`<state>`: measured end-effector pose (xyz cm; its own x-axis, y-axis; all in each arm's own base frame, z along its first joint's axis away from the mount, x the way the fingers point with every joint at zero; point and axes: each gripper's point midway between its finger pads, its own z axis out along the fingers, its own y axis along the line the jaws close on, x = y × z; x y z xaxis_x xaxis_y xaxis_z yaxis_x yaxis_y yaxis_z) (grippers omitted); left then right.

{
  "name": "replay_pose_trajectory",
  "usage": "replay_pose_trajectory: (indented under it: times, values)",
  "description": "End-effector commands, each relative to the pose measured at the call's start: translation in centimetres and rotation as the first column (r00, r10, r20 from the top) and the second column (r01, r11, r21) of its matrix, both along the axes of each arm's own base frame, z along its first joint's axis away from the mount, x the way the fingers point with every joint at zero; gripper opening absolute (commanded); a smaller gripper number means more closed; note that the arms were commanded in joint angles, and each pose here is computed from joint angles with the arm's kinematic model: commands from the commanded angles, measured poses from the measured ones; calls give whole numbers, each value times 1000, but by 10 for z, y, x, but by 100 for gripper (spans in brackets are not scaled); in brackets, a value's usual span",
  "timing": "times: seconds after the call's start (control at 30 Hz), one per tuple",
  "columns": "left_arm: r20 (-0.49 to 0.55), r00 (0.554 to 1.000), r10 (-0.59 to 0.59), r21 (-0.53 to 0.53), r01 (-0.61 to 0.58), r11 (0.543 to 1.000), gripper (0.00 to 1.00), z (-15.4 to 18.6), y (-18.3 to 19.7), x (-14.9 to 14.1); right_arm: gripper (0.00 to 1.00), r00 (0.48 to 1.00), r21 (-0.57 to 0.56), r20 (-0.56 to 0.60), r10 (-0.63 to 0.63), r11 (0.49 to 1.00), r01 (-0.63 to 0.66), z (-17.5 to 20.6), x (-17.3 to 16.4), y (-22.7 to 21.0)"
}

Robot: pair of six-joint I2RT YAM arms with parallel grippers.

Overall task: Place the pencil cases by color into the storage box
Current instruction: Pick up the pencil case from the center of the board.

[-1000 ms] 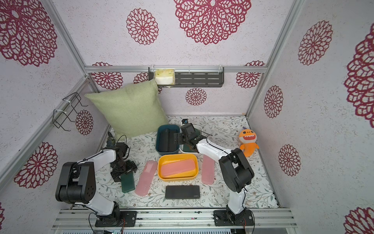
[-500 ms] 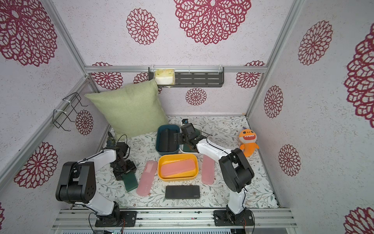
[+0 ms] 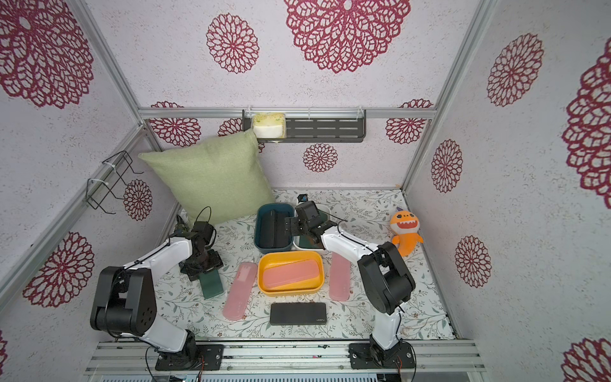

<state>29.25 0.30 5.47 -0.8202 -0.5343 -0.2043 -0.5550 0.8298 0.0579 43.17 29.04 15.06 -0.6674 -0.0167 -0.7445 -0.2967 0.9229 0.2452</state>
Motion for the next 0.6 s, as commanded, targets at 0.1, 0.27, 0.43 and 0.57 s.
replay_pose_trajectory:
  times: [0.1,0.27,0.43,0.57]
  values:
    - [63,996,-65,105,58,993,56,45,5,17,94,994,79,95,-50,996,43,55,7,-21]
    - [122,985,-124,76,115,990,56,76,-14,32,94,989,72,106,-108,992,101,60,6,-51]
    - [165,964,-211,51,205,977,56,104,-45,48,94,977,87,97,-191,979,183,60,2,-95]
    - [220,933,-284,12,289,957,56,120,-80,64,94,964,85,98,-245,968,238,62,-1,-124]
